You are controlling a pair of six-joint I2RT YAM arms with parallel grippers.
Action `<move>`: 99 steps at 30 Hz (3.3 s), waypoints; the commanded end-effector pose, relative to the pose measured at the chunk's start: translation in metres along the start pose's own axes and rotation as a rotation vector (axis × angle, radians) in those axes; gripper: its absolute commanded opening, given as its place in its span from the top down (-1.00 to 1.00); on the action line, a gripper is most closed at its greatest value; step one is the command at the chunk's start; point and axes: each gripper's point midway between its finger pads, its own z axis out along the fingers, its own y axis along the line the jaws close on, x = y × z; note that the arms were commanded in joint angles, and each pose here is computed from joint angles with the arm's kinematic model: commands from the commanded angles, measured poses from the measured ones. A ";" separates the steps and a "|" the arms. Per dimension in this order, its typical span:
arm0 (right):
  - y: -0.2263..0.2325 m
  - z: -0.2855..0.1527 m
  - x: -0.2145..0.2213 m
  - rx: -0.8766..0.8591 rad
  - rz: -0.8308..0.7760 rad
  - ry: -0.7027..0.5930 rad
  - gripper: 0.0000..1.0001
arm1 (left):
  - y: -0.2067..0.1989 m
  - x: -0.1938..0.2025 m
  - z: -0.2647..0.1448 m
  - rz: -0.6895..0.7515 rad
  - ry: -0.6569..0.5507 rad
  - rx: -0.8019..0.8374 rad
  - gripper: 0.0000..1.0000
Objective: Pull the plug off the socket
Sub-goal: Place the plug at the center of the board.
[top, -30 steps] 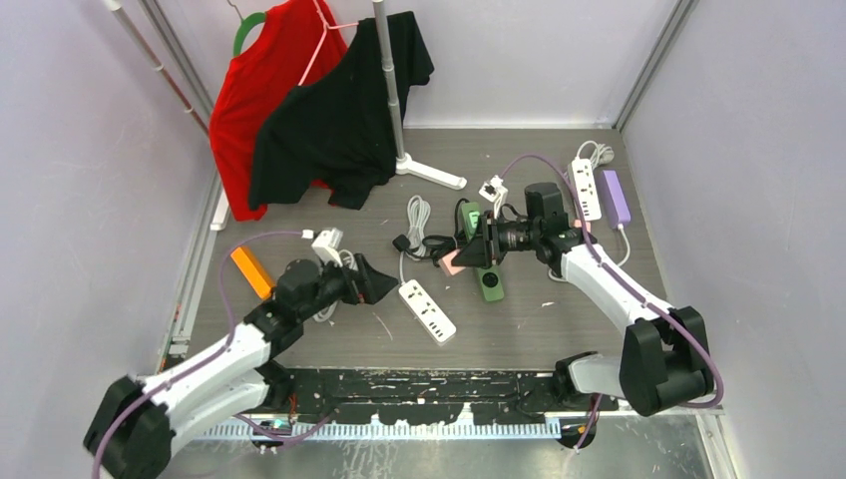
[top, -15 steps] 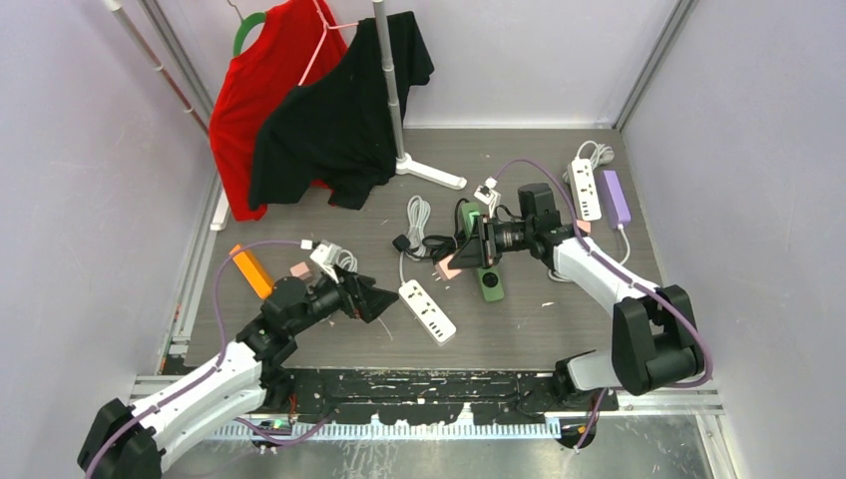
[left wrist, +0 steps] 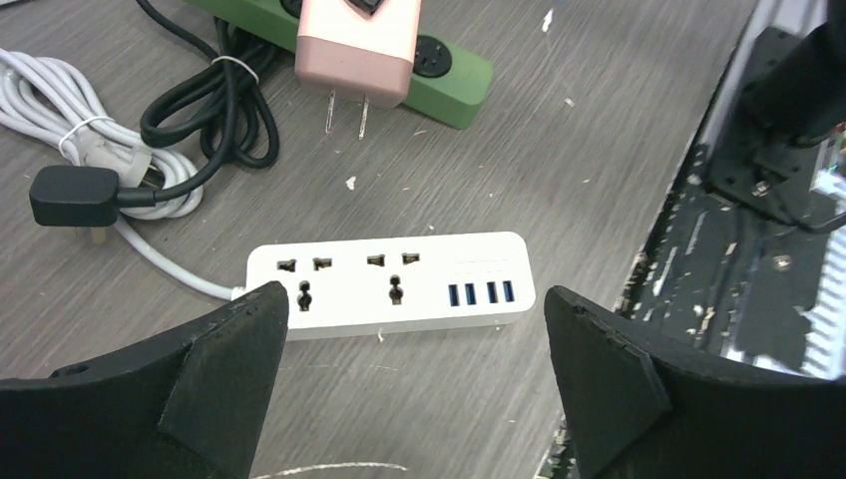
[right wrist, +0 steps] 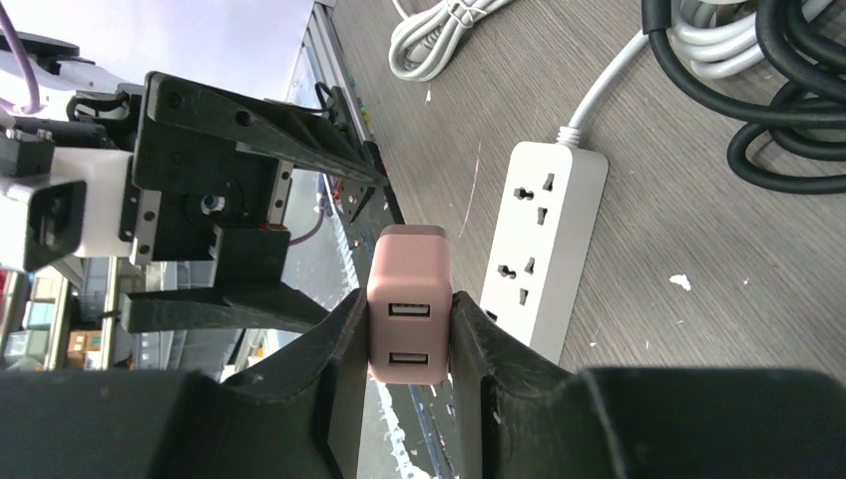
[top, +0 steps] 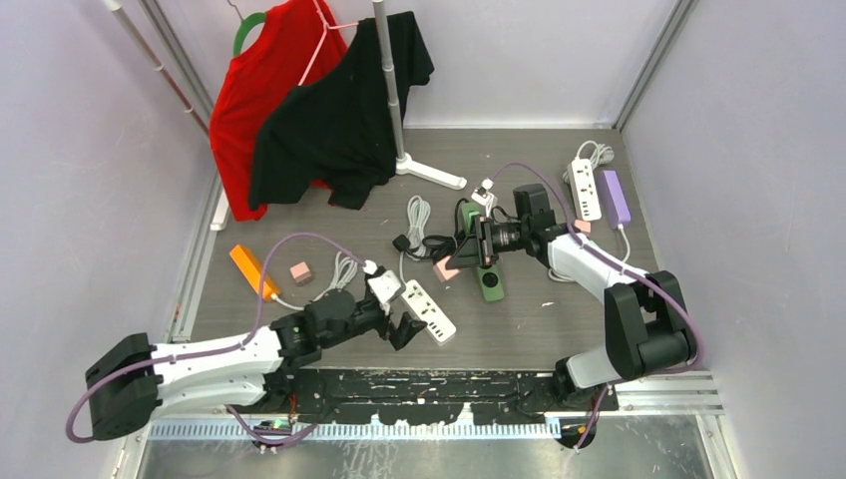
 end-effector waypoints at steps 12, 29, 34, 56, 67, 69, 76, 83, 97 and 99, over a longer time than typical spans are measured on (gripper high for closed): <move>0.016 0.010 -0.008 -0.057 -0.051 0.029 0.94 | 0.027 -0.062 0.068 0.128 -0.095 -0.132 -0.94; 0.020 0.012 -0.005 -0.064 -0.068 0.048 0.51 | 0.038 -0.049 0.083 0.062 -0.036 -0.112 1.00; 0.018 0.010 -0.007 -0.037 -0.090 0.045 -0.46 | 0.045 -0.037 0.058 -0.001 -0.034 -0.160 1.00; 0.001 -0.012 -0.020 0.138 -0.192 0.004 -0.82 | 0.225 0.078 -0.138 -0.868 0.080 -1.111 1.00; 0.002 -0.015 -0.022 0.158 -0.228 0.000 -0.82 | 0.239 0.076 -0.152 -0.918 0.092 -1.244 -0.45; 0.002 -0.017 -0.022 0.171 -0.247 0.000 -0.82 | 0.236 0.072 -0.152 -0.923 0.070 -1.227 -0.71; 0.007 -0.030 -0.030 0.221 -0.321 -0.024 -0.82 | 0.223 0.038 -0.145 -0.920 -0.017 -1.100 -0.87; 0.013 -0.059 -0.045 0.272 -0.385 -0.108 -0.83 | 0.199 -0.001 -0.117 -0.901 -0.100 -0.817 -0.85; -0.017 -0.099 -0.057 0.420 -0.383 -0.214 -0.83 | 0.148 -0.033 -0.066 -0.945 -0.175 -0.314 -0.80; -0.027 -0.099 -0.057 0.451 -0.369 -0.217 -0.82 | 0.145 -0.033 -0.064 -0.961 -0.174 -0.283 -0.79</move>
